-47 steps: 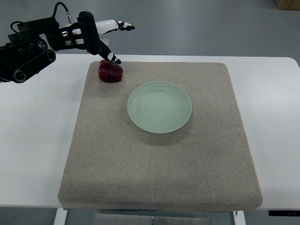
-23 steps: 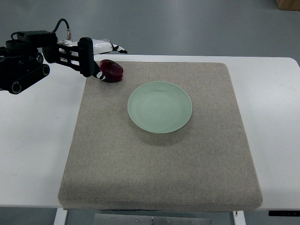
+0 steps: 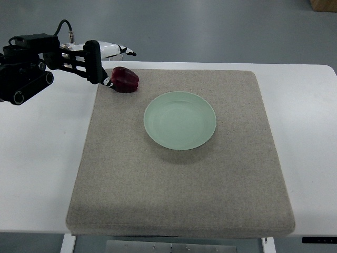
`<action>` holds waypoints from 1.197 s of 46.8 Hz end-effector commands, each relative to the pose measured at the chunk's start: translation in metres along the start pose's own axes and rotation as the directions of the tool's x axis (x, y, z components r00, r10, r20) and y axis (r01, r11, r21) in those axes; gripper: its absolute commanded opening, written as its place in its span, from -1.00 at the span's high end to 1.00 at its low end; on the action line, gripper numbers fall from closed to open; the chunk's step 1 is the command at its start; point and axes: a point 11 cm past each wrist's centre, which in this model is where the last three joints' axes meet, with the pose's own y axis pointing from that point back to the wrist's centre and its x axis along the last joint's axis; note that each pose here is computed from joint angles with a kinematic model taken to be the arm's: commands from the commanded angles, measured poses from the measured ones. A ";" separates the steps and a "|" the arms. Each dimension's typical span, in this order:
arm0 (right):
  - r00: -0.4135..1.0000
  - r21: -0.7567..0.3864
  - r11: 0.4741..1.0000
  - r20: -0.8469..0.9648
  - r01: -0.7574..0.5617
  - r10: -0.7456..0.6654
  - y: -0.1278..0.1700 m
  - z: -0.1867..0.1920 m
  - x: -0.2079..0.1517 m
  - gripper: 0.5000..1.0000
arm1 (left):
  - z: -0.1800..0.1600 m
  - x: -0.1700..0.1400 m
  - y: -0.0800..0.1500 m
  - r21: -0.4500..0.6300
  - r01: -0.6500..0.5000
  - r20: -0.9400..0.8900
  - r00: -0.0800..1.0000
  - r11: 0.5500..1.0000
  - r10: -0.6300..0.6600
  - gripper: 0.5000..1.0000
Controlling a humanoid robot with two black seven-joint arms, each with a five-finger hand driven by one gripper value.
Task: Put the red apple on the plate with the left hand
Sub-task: 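Close the left hand fingers around the red apple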
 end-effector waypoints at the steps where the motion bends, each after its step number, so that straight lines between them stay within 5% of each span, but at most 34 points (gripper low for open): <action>1: 1.000 0.001 1.000 -0.001 0.000 0.000 0.000 -0.001 0.000 -0.86 | 0.003 -0.004 -0.003 -0.004 0.007 0.003 1.000 1.000 -0.007 -0.81; 56: 1.000 0.001 1.000 -0.001 0.000 0.000 0.000 -0.001 0.000 -0.86 | -0.001 -0.034 -0.014 0.019 0.037 -0.037 0.999 0.999 -0.036 -0.75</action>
